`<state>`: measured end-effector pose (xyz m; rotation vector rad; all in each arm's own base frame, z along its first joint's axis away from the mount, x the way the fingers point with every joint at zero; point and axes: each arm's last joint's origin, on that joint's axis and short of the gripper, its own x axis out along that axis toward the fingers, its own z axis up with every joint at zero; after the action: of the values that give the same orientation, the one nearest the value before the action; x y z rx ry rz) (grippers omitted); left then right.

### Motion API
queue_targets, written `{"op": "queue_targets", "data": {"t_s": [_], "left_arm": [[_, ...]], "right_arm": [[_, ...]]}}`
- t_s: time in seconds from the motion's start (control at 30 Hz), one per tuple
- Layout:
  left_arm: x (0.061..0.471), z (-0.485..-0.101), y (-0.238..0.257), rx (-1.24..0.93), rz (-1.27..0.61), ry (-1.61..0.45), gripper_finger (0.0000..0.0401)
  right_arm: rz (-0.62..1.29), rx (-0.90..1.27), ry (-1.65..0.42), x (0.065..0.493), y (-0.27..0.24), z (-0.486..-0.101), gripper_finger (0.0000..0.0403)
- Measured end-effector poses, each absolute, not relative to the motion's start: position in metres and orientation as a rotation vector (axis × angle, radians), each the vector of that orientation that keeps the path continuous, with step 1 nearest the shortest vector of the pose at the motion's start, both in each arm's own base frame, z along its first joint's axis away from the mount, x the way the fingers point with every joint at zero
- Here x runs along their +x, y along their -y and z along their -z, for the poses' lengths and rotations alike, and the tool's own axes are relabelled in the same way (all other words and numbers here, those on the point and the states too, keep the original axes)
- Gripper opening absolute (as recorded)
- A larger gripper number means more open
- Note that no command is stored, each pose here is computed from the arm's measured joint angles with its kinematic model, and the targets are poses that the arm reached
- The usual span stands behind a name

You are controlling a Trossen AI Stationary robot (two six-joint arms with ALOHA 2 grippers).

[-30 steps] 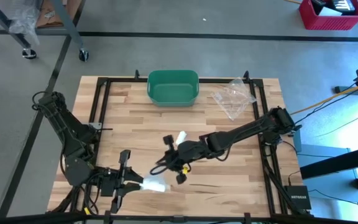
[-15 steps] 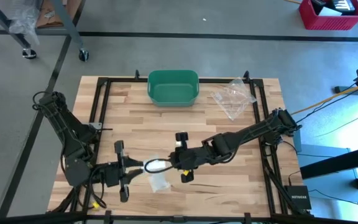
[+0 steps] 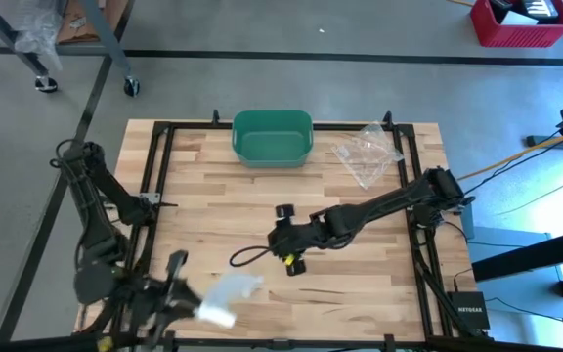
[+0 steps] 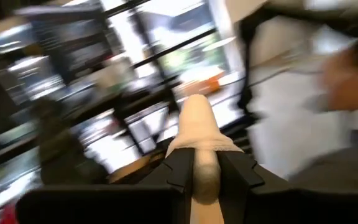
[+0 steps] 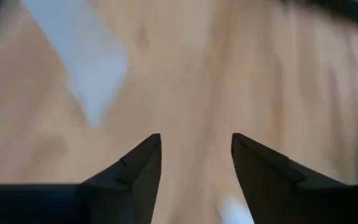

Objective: Roll bandage
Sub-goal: Roll the bottom white bandage

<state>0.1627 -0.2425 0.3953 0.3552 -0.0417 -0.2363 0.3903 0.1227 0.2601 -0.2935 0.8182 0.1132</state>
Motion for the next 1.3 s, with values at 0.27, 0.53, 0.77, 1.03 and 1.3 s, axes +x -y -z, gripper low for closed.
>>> {"op": "queue_targets", "data": {"t_s": [0.27, 0.53, 0.77, 1.03, 1.3], "left_arm": [[0.151, -0.395, 0.251, 0.382, 0.406, 0.07, 0.004], [0.153, -0.394, 0.25, 0.358, 0.403, 0.052, 0.004], [0.155, -0.394, 0.249, 0.344, 0.395, 0.045, 0.004], [0.157, -0.394, 0.248, 0.339, 0.383, 0.044, 0.004], [0.158, -0.394, 0.247, 0.339, 0.38, 0.043, 0.004]], "right_arm": [[-0.226, -0.148, -0.212, 0.423, -0.125, -0.225, 0.0199], [-0.254, -0.099, -0.091, 0.43, -0.129, -0.23, 0.0199], [-0.509, -0.106, 0.025, 0.434, -0.149, -0.262, 0.0199], [-0.588, -0.197, 0.105, 0.444, -0.175, -0.271, 0.0199], [-0.506, -0.237, 0.054, 0.468, -0.176, -0.262, 0.0199]]}}
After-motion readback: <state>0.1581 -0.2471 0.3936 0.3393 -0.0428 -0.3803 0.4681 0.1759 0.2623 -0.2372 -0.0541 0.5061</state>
